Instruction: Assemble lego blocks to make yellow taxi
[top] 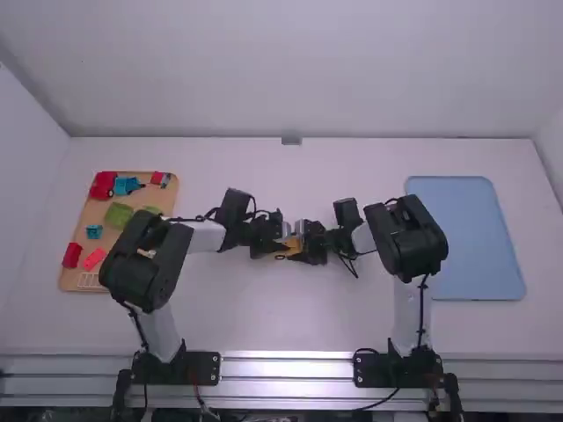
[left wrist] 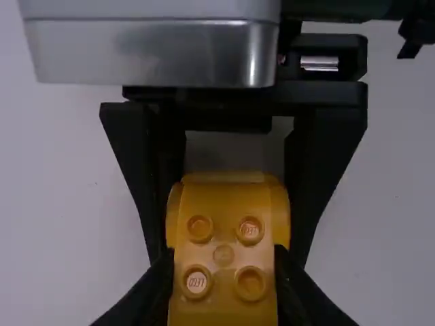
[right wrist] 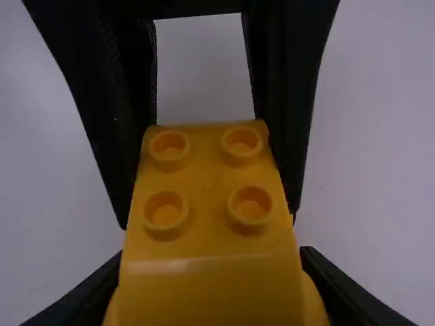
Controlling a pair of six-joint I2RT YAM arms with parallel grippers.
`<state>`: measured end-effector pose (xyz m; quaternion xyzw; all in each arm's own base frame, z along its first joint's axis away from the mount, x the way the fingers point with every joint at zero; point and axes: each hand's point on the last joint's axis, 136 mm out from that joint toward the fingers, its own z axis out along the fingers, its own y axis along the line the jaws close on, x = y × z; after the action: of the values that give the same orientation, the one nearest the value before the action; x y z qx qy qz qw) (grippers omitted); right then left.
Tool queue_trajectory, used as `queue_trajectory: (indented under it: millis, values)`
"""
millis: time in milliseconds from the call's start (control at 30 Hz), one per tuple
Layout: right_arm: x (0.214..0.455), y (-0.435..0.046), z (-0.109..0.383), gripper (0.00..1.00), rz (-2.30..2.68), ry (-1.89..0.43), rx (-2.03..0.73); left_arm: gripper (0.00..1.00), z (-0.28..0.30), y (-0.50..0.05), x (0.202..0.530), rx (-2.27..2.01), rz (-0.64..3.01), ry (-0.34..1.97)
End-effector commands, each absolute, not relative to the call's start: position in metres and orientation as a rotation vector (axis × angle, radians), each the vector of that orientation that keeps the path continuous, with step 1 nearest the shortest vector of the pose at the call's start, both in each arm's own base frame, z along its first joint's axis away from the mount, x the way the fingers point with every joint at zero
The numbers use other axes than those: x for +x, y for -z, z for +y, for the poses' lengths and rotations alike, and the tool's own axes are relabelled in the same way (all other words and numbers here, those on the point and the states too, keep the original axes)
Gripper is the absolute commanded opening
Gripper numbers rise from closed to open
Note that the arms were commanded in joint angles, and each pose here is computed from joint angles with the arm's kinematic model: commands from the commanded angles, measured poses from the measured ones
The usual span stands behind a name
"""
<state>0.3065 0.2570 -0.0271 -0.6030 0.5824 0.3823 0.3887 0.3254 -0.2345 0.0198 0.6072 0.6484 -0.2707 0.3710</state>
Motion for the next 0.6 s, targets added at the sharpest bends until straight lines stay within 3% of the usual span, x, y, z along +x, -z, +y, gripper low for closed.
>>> queue_trajectory:
  millis: [0, 300, 467, 567]
  values:
    - [0.301, 0.031, 0.266, 0.54, 1.453, -0.990, -1.561, 0.02, -0.228, 0.026, 0.308, 1.623, 1.811, 0.623]
    - [0.301, 0.031, 0.266, 0.55, 1.454, -0.991, -1.561, 0.21, -0.238, 0.010, 0.318, 1.601, 1.721, 0.661]
    - [0.301, 0.031, 0.266, 0.55, 1.454, -0.990, -1.561, 0.20, -0.237, 0.002, 0.323, 1.592, 1.706, 0.642]
    - [0.301, 0.031, 0.266, 0.55, 1.454, -0.991, -1.560, 0.29, -0.234, -0.003, 0.327, 1.578, 1.702, 0.629]
